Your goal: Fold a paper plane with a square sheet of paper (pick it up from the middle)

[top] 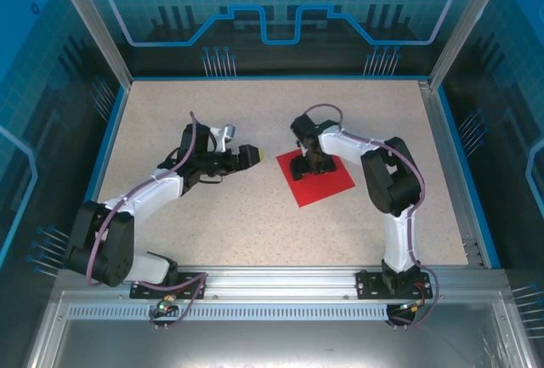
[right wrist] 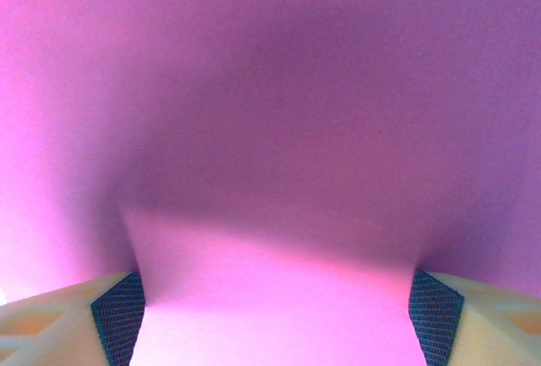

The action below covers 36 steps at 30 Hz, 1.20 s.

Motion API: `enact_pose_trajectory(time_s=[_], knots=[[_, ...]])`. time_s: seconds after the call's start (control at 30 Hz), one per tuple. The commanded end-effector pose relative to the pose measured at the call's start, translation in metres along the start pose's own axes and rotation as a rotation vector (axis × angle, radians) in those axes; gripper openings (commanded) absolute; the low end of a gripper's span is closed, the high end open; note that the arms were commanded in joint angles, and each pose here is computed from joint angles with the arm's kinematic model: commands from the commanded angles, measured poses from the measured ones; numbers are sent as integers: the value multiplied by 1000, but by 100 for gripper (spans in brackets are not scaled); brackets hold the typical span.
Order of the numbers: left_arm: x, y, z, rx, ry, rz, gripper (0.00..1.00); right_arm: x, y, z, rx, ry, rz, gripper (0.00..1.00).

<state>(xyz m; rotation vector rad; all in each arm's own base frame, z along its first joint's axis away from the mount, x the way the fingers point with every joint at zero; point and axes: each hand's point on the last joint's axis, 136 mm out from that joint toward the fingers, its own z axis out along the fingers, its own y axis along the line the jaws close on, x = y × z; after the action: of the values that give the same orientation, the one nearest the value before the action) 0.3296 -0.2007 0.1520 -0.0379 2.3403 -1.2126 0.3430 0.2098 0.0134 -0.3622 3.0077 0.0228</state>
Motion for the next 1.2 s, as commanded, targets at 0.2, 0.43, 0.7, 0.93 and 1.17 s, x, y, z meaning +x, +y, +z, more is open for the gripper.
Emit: enact_pose_trajectory(time_s=[0.2,0.43,0.7,0.93,1.17], knots=[[31,17,-16,-83,46,-65,99,58,84,13,-66,59,99,86],[46,30,-25,-136,41,-82,99,66,85,-18,-44,1,146,89],[55,36,-29,-158,41,-108,99,52,63,-42,39,-61,122,94],[65,39,-31,-171,75,-123,99,31,76,-27,10,-105,10,92],[66,42,-30,-184,81,-127,99,30,65,-9,29,-57,69,91]])
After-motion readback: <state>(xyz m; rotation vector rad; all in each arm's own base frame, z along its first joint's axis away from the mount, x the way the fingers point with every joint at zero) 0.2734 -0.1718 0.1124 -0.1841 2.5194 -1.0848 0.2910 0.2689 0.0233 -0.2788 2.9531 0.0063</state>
